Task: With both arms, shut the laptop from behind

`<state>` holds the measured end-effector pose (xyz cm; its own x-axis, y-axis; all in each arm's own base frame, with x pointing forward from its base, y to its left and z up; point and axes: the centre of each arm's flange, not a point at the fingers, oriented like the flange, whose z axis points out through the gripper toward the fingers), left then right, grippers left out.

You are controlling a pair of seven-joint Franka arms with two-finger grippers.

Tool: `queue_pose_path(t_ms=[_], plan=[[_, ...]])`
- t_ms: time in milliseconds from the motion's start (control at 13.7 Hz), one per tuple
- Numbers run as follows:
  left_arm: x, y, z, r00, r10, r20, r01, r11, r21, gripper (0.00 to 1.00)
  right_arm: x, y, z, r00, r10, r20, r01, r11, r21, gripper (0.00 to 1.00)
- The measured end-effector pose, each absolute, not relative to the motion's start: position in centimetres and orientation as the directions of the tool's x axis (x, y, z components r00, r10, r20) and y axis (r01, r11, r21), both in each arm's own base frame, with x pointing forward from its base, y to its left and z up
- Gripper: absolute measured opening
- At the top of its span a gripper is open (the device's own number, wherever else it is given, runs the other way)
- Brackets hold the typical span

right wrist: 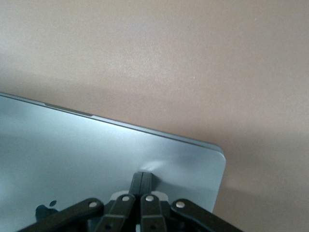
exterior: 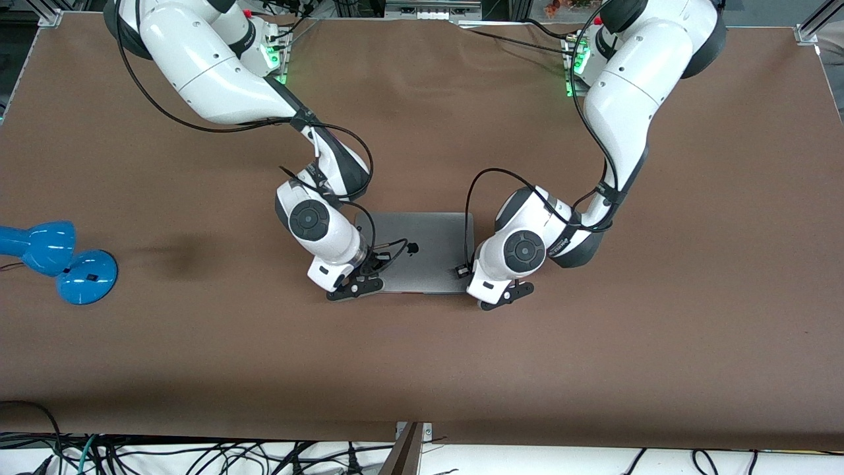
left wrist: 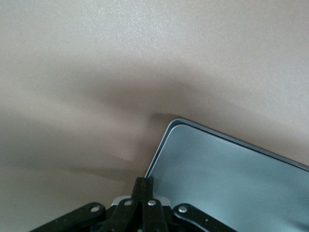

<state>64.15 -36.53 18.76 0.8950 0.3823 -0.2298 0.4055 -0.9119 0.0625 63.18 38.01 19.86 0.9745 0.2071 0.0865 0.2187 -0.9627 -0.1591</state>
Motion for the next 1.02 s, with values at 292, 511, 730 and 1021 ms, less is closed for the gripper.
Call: queue_pose_path(t_ms=[292,511,730,1021], plan=[[64.2,-36.5,18.3,0.895,0.385,-0.227,0.408,-0.911,0.062,0.01,63.2,38.1,19.3,0.97,0.224,0.099,0.237,-0.959,-0.153,0.01],[64.2,-36.5,18.3,0.896,0.384,-0.224,0.406,-0.912,0.06,0.01,63.2,38.1,19.3,0.969,0.227,0.1,0.24,-0.959,-0.153,0.01],[64.2,-36.5,18.3,0.896,0.384,-0.224,0.406,-0.912,0.06,0.01,63.2,38.1,19.3,0.969,0.227,0.101,0.24,-0.959,-0.153,0.01],[65.0,-36.4,19.7,0.904,0.381,-0.193,0.399,-0.914,0.066,0.05,63.3,38.1,19.6,0.979,0.19,0.072,0.2,-0.962,-0.183,0.01]])
